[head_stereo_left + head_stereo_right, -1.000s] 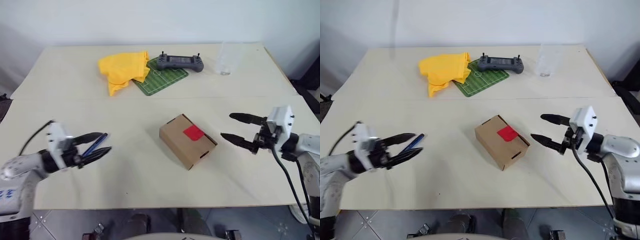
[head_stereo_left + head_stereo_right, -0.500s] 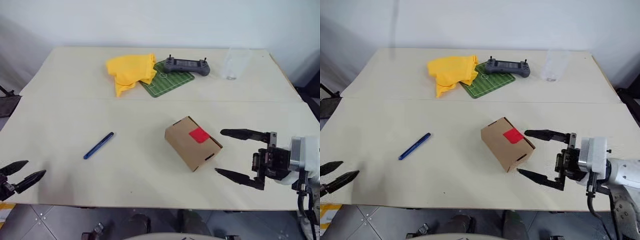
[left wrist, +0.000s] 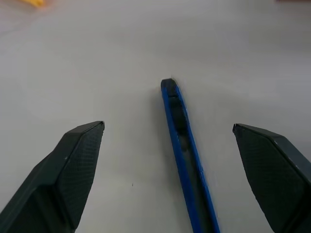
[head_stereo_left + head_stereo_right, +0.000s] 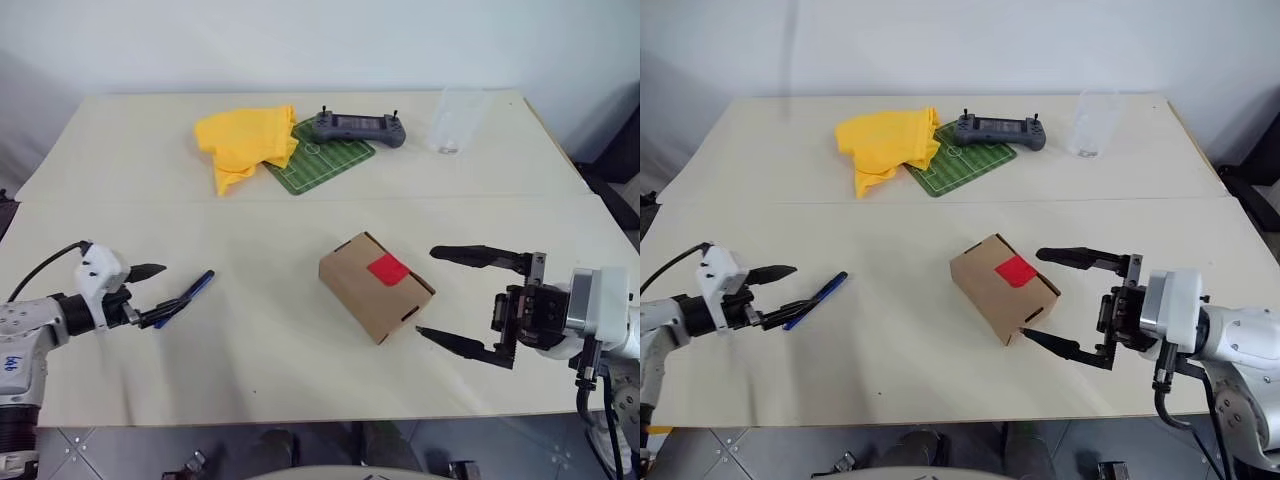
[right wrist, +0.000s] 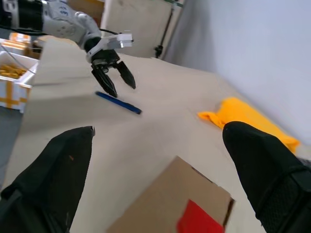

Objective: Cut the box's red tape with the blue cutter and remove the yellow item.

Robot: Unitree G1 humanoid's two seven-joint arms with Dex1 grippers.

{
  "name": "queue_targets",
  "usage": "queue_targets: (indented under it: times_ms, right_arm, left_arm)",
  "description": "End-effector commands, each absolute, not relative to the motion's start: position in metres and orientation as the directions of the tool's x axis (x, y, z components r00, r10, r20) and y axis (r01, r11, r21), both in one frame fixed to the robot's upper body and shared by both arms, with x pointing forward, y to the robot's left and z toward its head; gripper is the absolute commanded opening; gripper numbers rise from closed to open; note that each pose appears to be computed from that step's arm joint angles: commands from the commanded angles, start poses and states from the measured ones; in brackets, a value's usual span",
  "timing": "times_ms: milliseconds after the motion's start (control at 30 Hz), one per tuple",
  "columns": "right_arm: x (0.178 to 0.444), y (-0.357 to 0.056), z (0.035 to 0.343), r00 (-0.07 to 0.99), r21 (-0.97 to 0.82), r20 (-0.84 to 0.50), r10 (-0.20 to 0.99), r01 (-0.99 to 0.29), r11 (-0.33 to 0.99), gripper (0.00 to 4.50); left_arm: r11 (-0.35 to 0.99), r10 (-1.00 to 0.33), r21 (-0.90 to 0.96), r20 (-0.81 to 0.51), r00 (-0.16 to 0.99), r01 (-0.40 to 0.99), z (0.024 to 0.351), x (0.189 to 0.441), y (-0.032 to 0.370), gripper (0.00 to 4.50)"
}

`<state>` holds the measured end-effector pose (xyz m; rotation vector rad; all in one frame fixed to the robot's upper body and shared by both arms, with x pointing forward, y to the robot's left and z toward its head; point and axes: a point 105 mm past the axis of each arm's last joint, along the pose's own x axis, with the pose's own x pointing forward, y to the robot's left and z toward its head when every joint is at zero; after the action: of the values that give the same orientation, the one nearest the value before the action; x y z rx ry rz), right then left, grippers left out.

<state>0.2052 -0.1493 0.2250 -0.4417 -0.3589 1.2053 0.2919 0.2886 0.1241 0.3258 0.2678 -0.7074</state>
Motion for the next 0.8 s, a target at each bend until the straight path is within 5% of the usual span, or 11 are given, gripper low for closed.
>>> queue_targets:
  times_ms: [33,400,533,800]
  right_arm:
    - [0.197,-0.147,0.23,0.32,-0.531,0.033,0.947,-0.797,0.288,4.5]
    - [0.195,-0.146,0.222,0.348,-0.505,0.026,0.937,-0.805,0.312,4.5]
    - [0.195,-0.144,0.221,0.341,-0.5,0.03,0.94,-0.809,0.309,4.5]
    - [0.197,-0.143,0.224,0.328,-0.503,0.036,0.944,-0.81,0.301,4.5]
  left_arm:
    - [0.696,-0.566,0.225,-0.412,0.714,0.681,0.113,0.288,0.286,4.49]
    - [0.768,-0.445,0.2,-0.516,0.732,0.608,0.088,0.276,0.301,4.49]
    - [0.794,-0.443,0.139,-0.533,0.72,0.592,0.077,0.269,0.297,3.7]
    - [0.831,-0.408,0.09,-0.572,0.712,0.549,0.053,0.256,0.312,1.28]
